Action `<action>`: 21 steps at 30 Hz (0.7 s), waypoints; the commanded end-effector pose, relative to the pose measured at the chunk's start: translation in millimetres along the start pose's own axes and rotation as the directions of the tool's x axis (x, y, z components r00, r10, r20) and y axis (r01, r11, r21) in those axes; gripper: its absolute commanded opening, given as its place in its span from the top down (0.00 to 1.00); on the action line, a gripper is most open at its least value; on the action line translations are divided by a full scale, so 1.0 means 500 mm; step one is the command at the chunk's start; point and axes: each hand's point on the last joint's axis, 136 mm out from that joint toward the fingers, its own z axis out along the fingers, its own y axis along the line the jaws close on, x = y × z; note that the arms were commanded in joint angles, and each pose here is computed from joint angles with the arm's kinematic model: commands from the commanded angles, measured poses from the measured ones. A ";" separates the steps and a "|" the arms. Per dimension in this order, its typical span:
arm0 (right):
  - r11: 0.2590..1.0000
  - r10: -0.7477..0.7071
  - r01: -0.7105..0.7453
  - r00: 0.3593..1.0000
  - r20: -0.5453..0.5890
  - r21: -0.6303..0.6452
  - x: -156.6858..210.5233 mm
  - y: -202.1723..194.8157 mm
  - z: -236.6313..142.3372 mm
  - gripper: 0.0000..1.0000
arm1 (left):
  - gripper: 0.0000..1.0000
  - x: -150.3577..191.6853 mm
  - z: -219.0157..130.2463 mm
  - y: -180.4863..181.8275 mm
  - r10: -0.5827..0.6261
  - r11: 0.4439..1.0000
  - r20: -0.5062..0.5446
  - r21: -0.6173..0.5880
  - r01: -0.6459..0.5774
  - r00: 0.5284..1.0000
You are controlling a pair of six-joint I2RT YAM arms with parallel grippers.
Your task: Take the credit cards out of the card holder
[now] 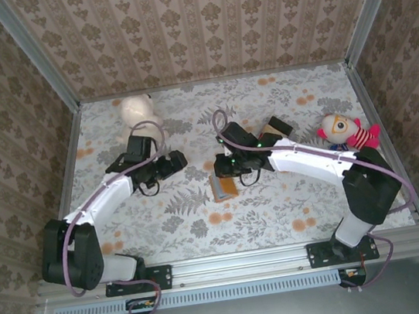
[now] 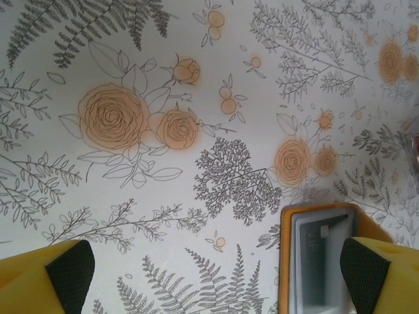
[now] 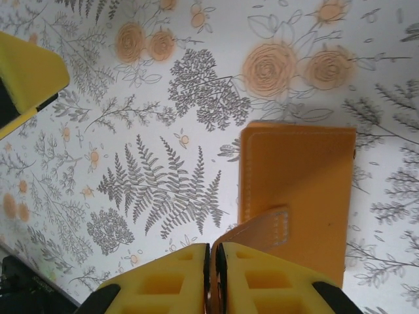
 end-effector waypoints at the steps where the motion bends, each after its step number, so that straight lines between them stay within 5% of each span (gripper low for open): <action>1: 1.000 0.003 -0.003 1.000 -0.017 0.000 0.000 0.008 0.013 0.85 | 0.00 0.012 -0.003 0.010 0.015 1.000 -0.021 -0.002 -0.015 1.000; 14: 0.964 0.064 -0.073 0.997 0.045 0.256 0.006 -0.143 -0.007 0.86 | 0.02 0.064 0.006 -0.062 0.087 0.984 -0.103 0.166 -0.070 0.991; 21: 0.932 0.091 -0.090 0.996 0.015 0.350 0.040 -0.220 -0.005 0.86 | 0.17 0.120 0.040 -0.154 0.168 0.958 -0.173 0.259 -0.120 0.971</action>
